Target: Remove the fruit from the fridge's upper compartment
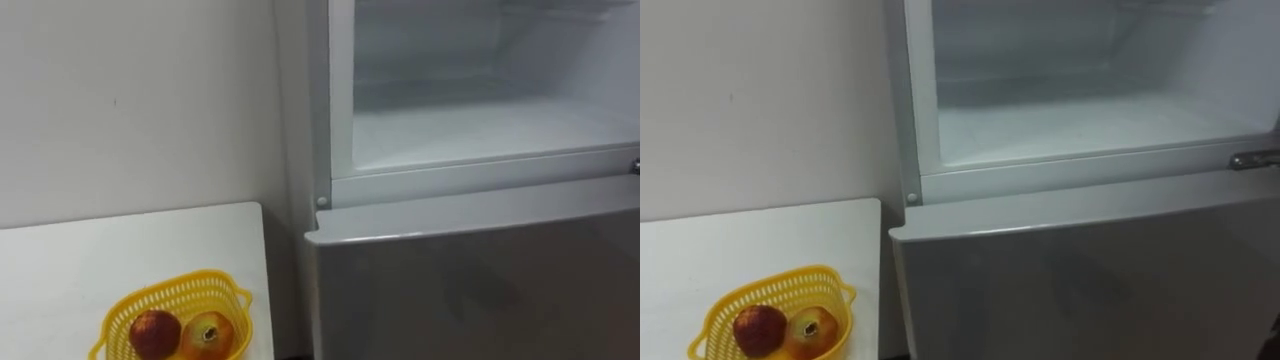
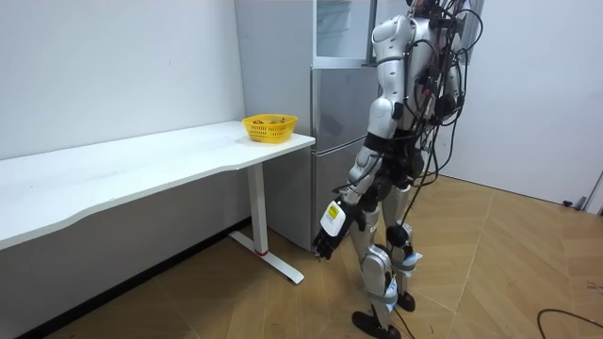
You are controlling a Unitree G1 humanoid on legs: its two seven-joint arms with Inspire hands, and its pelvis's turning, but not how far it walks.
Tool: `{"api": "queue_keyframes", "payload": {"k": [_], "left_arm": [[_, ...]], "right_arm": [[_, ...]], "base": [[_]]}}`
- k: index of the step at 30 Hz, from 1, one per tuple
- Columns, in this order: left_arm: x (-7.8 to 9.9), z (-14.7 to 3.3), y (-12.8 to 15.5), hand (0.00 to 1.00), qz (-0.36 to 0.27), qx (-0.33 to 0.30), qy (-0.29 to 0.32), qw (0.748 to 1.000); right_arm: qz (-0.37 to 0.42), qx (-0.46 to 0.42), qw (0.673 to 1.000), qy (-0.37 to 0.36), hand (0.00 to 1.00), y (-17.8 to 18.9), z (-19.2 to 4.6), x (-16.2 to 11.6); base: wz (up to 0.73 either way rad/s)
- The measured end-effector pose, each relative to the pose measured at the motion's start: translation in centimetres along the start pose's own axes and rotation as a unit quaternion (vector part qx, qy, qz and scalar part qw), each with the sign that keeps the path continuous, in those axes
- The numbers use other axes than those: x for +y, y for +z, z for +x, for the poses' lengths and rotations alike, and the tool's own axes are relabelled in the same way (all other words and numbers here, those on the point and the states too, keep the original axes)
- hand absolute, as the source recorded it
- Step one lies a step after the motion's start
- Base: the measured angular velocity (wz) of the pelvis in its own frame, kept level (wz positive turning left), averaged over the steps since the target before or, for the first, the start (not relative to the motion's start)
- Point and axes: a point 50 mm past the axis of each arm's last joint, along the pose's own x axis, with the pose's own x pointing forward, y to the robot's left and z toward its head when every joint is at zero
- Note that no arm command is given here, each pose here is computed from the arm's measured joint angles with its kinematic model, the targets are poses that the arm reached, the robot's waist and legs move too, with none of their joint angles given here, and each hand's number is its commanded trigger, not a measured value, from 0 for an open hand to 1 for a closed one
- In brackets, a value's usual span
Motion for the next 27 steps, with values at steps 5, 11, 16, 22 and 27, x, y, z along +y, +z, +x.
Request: {"api": "queue_keyframes", "payload": {"k": [5, 11, 16, 22, 27], "left_arm": [[0.9, 0.0, -0.2, 0.00, -0.031, -0.001, 0.017, 0.999], [2.4, -0.1, -0.6, 0.00, -0.072, -0.004, 0.038, 0.997], [3.6, -0.3, -1.2, 0.00, -0.100, 0.000, 0.061, 0.993], [3.8, -0.2, -1.2, 0.00, -0.097, -0.001, 0.063, 0.993], [4.1, -0.3, -1.2, 0.00, -0.103, -0.002, 0.070, 0.992]], "right_arm": [[0.147, 0.064, 0.983, -0.094, 0.00, -0.1, 1.2, -2.9], [0.352, 0.085, 0.917, -0.168, 0.00, 2.3, 2.7, -4.9], [0.476, 0.047, 0.865, -0.154, 0.00, 6.8, 3.5, -4.9], [0.554, -0.002, 0.824, -0.116, 0.00, 11.0, 3.9, -4.7], [0.596, -0.046, 0.797, -0.085, 0.00, 13.9, 3.5, -5.0]], "base": [[0.01], [-0.02], [-0.02], [0.01], [-0.01]]}}
